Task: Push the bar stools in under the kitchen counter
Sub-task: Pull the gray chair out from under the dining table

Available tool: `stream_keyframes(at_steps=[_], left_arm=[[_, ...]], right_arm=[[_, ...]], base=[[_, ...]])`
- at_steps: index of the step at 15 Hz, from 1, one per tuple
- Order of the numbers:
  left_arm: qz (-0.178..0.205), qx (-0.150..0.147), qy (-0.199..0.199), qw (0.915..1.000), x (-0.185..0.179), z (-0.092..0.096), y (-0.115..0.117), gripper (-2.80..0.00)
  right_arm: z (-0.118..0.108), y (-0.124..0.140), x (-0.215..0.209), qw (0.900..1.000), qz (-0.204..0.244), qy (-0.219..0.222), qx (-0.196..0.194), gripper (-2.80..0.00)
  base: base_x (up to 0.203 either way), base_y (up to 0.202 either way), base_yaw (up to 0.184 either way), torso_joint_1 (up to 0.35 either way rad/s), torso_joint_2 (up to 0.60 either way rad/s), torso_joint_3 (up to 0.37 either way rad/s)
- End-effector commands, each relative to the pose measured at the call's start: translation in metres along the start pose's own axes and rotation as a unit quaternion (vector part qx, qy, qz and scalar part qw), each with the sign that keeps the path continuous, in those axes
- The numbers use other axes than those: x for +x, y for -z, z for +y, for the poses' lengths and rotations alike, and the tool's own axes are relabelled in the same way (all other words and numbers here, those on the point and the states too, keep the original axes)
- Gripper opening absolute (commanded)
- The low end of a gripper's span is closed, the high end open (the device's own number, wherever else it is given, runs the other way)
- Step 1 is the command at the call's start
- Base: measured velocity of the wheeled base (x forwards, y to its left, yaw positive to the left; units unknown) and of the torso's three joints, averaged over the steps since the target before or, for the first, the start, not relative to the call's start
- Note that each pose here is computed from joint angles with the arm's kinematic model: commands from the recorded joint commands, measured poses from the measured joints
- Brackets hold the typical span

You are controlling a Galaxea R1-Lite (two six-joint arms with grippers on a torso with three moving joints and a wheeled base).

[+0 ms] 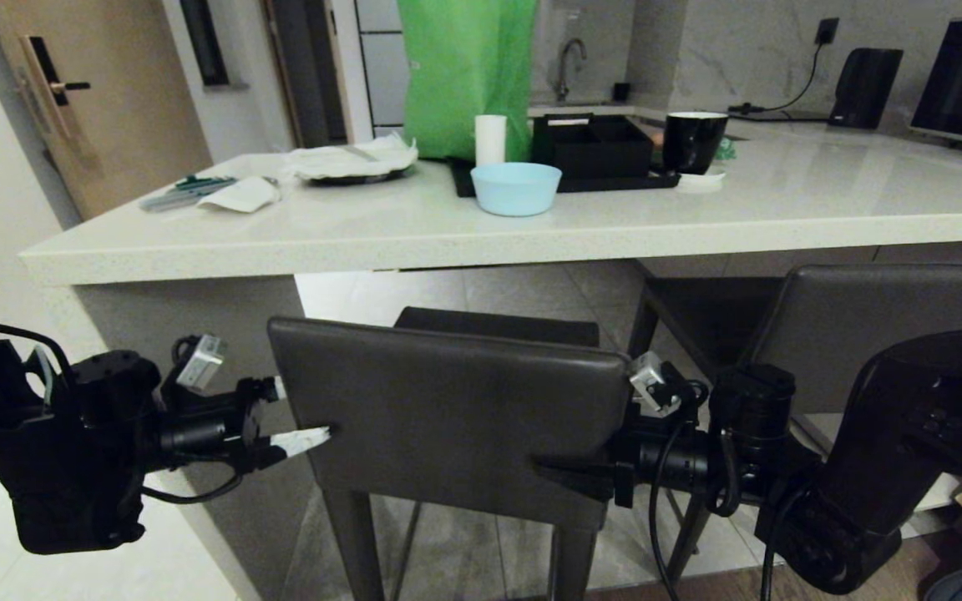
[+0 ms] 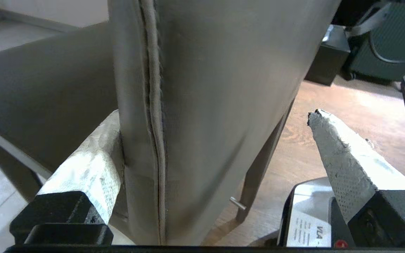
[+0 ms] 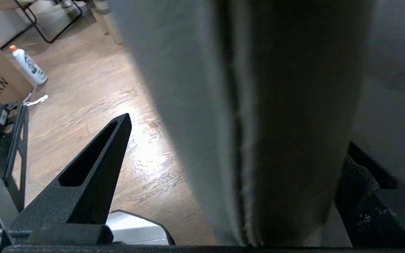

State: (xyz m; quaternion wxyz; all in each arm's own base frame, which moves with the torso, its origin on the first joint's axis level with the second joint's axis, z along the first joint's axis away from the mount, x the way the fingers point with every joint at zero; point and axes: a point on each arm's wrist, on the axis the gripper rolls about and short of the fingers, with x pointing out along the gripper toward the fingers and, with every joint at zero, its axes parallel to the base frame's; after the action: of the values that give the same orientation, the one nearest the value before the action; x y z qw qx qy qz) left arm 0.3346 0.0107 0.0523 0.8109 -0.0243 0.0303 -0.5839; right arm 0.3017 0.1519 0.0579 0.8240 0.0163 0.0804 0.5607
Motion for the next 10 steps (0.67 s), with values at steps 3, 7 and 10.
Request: stream_keyframes(at_steps=[3, 7, 10], left_arm=[[0.004, -0.003, -0.001, 1.0, -0.011, -0.03, -0.007, 0.0], [0.014, -0.034, -0.029, 0.9989, -0.022, -0.049, 0.004, 0.0], [0.02, -0.046, -0.033, 0.9982, -0.023, -0.063, 0.007, 0.0]], right_arm=[[-0.004, 0.0, 0.004, 1.0, -0.004, -0.001, -0.003, 0.0], [-0.005, 0.002, 0.005, 1.0, -0.003, 0.01, 0.0, 0.0], [0.001, 0.002, 0.01, 1.0, -0.001, 0.003, 0.0, 0.0]], base=[[0.0, 0.0, 0.0, 0.0, 0.0, 0.0], [0.0, 0.0, 0.0, 0.0, 0.0, 0.0], [0.0, 0.0, 0.0, 0.0, 0.0, 0.0]])
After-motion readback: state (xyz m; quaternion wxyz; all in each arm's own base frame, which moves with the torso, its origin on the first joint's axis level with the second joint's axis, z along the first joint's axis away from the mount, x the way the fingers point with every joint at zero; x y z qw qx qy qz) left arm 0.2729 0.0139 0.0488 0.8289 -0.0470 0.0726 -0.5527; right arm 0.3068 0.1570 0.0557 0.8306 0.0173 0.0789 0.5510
